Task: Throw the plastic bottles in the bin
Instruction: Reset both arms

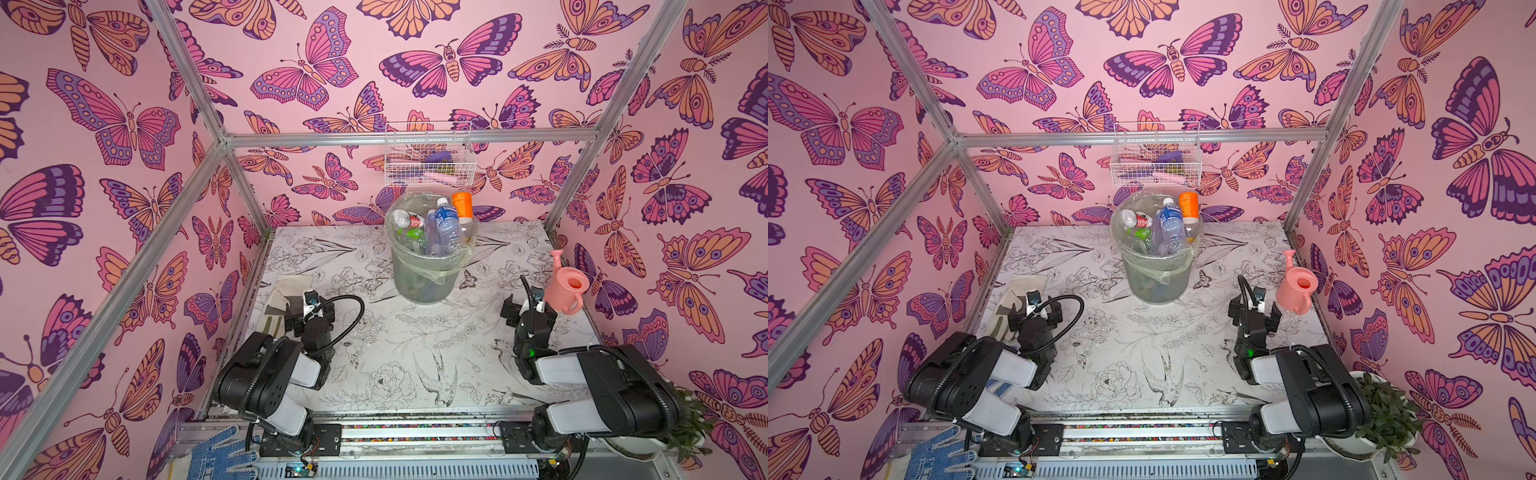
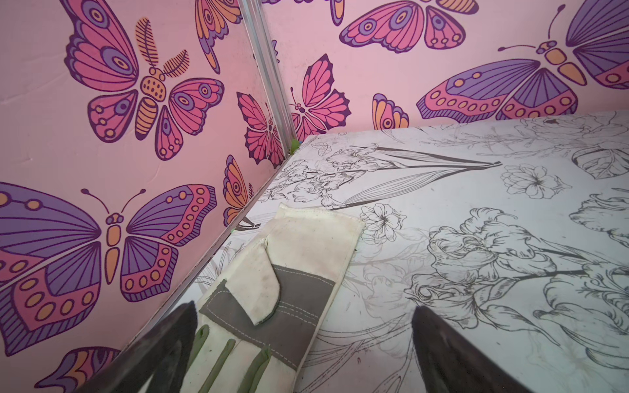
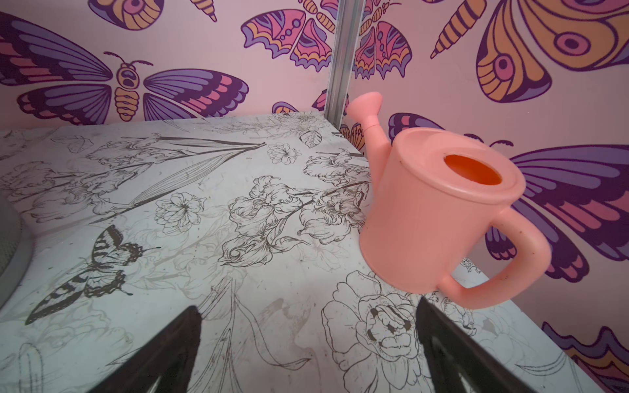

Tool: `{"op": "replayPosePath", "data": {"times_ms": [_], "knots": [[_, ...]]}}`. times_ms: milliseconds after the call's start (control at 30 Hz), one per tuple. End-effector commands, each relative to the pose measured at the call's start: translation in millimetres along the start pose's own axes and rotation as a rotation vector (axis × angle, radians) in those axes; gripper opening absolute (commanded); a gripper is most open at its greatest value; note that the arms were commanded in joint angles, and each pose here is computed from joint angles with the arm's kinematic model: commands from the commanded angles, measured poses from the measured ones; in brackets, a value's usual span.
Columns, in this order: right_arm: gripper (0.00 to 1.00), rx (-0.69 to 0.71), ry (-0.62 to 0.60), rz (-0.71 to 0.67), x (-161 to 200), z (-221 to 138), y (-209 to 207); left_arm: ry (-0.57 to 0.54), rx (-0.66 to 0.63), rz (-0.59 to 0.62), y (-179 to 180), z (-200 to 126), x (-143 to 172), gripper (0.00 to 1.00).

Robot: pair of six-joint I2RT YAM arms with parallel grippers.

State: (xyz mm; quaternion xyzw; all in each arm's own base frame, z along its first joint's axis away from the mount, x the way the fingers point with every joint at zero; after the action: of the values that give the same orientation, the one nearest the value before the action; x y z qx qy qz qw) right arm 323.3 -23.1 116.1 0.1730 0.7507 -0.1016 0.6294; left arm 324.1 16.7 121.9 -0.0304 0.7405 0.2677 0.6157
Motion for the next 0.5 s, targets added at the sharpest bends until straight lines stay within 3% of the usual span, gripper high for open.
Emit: {"op": "replayPosePath", "data": {"times_ms": [0,333,467], "knots": [[0.99,-0.043,-0.064,0.026,-12.9,-1.6,5.1,-0.046,0.017,-0.048,1.9,-3.5,-7.2,1.0],[0.99,-0.163,-0.062,-0.031,4.0,0.3,22.5,-0.065,0.117,-0.027,-9.5,-10.8,-5.3,1.0],[0.99,-0.171,-0.06,-0.03,4.0,-1.3,22.6,-0.096,0.244,0.039,-31.2,-13.2,-6.7,1.0]]}}
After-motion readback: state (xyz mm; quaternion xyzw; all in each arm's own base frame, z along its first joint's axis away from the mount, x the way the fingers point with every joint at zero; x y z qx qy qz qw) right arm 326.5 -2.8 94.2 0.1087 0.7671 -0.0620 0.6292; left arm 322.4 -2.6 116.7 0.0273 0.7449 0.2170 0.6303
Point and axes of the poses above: each gripper's point midway between its finger pads, its own z axis out along the fingers, its own y axis along the line the jaws close on, x = y × z, the point moved 2 cm from there along -z, back along the fingers, and after that the axes turned 8 degrees about z, right-handed, at the moved point
